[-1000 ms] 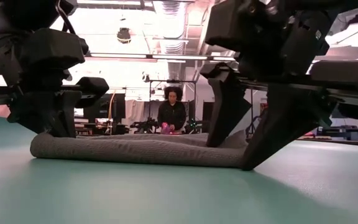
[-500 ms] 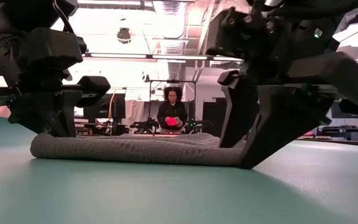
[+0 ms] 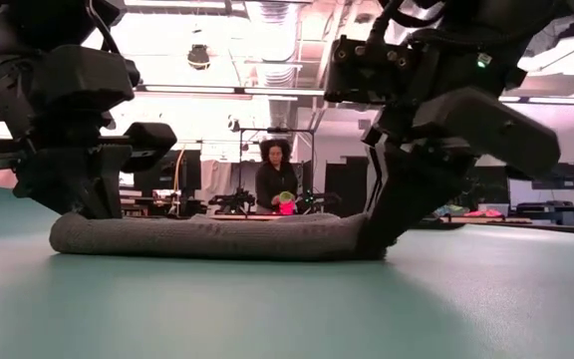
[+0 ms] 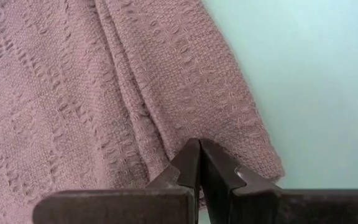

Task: Roll towel
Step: Roll the gray towel

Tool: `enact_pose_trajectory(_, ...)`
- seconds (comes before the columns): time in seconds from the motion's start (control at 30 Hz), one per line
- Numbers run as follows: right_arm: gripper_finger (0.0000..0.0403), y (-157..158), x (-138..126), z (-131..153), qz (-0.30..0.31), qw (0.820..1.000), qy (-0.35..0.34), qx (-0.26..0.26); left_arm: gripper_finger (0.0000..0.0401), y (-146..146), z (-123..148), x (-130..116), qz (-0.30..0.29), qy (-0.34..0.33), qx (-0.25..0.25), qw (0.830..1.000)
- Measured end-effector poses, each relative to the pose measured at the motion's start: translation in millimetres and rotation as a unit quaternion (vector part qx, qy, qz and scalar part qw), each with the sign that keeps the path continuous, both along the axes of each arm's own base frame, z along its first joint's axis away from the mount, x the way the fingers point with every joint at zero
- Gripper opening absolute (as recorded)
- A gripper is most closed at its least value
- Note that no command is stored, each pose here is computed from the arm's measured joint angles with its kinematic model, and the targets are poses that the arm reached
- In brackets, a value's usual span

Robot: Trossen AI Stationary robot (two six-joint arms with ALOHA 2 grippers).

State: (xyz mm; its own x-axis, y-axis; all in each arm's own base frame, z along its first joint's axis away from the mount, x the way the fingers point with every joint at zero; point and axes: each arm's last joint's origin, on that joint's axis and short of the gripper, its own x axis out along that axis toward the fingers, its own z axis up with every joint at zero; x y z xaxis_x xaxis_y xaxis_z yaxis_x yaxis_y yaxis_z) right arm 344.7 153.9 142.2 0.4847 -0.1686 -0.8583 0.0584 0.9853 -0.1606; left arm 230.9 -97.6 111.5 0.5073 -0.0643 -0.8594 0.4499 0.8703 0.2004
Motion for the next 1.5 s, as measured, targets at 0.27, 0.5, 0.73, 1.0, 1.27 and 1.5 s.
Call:
enact_pose_trajectory(0.27, 0.0030, 5.6, 8.7, 20.8, 0.026, 0.997, 0.040, 0.067, 0.0000, -2.6, 3.2, 1.4, 0.017, -0.002, -0.061, 0.998)
enact_pose_trajectory(0.5, 0.0030, -14.5, 26.1, 34.2, -0.013, 0.983, 0.052, 0.177, 0.0000, -8.3, 5.0, 1.6, -0.001, 0.020, -0.143, 0.989)
enact_pose_trajectory(0.73, 0.0030, -47.3, 35.4, 39.0, -0.056, 0.962, 0.069, 0.259, 0.0000, -10.3, 5.9, 1.6, -0.018, 0.029, -0.170, 0.985)
enact_pose_trajectory(1.0, 0.0030, -78.8, 43.6, 47.4, -0.074, 0.944, 0.057, 0.315, 0.0000, -13.5, 6.3, -0.5, -0.052, 0.057, -0.218, 0.973)
enact_pose_trajectory(1.27, 0.0030, -103.8, 53.3, 39.4, -0.097, 0.943, 0.038, 0.317, 0.0000, -11.3, 6.4, 0.3, -0.061, 0.057, -0.220, 0.972)
enact_pose_trajectory(1.5, 0.0030, -121.5, 57.6, 38.2, -0.136, 0.942, 0.016, 0.307, 0.0000, -9.5, 6.5, 0.9, -0.072, 0.059, -0.226, 0.970)
